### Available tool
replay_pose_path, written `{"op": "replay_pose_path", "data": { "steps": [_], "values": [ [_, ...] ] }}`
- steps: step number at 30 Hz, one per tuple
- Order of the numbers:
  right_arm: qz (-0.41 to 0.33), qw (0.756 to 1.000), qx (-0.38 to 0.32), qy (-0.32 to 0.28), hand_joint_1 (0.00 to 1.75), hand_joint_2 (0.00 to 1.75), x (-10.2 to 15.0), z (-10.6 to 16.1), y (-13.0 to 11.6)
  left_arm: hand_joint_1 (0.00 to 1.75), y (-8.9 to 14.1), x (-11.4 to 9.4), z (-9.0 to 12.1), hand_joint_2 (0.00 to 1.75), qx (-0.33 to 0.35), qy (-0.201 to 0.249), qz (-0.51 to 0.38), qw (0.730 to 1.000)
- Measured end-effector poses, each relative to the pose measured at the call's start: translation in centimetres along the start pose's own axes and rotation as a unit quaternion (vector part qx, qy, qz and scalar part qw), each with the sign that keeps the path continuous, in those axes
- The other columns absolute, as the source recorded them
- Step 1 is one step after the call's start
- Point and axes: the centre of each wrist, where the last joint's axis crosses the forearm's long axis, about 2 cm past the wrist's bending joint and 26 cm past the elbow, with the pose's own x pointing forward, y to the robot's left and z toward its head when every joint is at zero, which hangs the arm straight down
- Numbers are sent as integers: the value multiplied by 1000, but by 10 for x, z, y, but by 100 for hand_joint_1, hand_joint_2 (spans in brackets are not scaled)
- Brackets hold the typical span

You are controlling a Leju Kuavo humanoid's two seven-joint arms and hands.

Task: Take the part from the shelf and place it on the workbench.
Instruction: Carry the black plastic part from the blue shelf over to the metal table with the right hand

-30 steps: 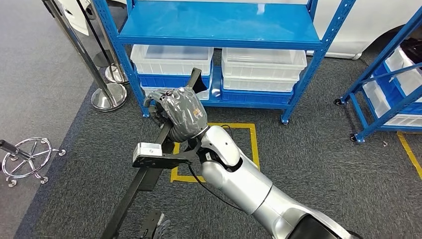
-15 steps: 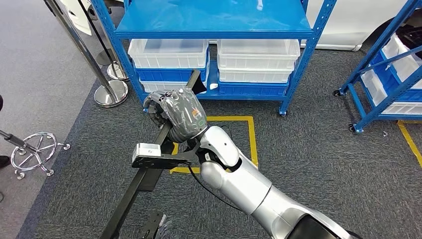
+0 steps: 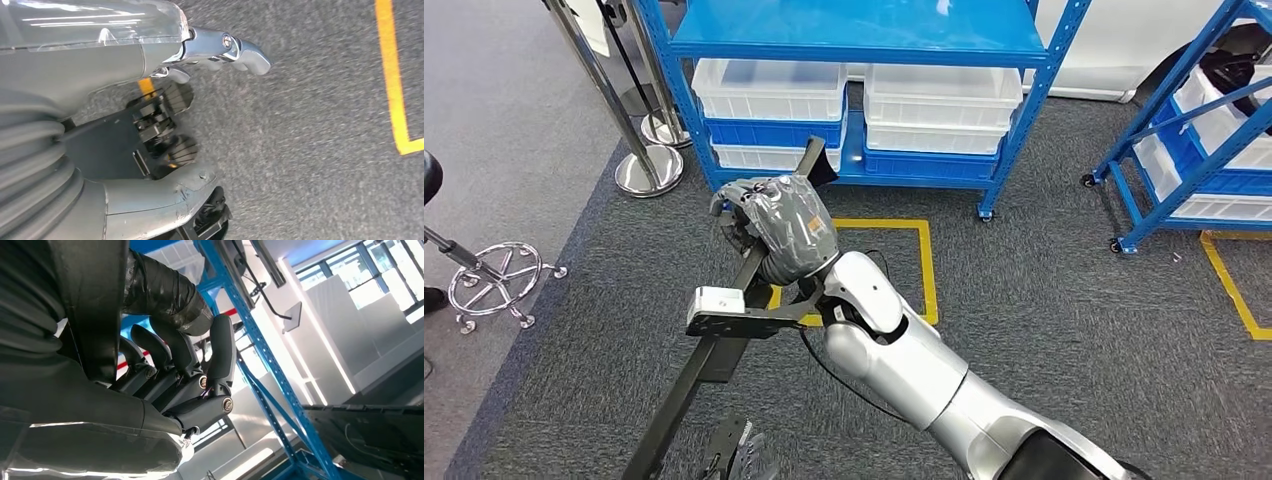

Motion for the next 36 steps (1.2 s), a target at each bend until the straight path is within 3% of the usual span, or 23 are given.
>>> {"op": "replay_pose_path", "data": {
  "steps": [28, 36],
  "values": [
    [-48, 999, -4, -10, 171, 175, 10, -2, 8, 0, 9, -2, 1, 175, 19, -12, 1, 1000],
    [-84, 996, 6, -3, 171, 175, 11, -3, 11, 0, 24, -8, 4, 175, 43, -13, -5, 999]
  ]
}}
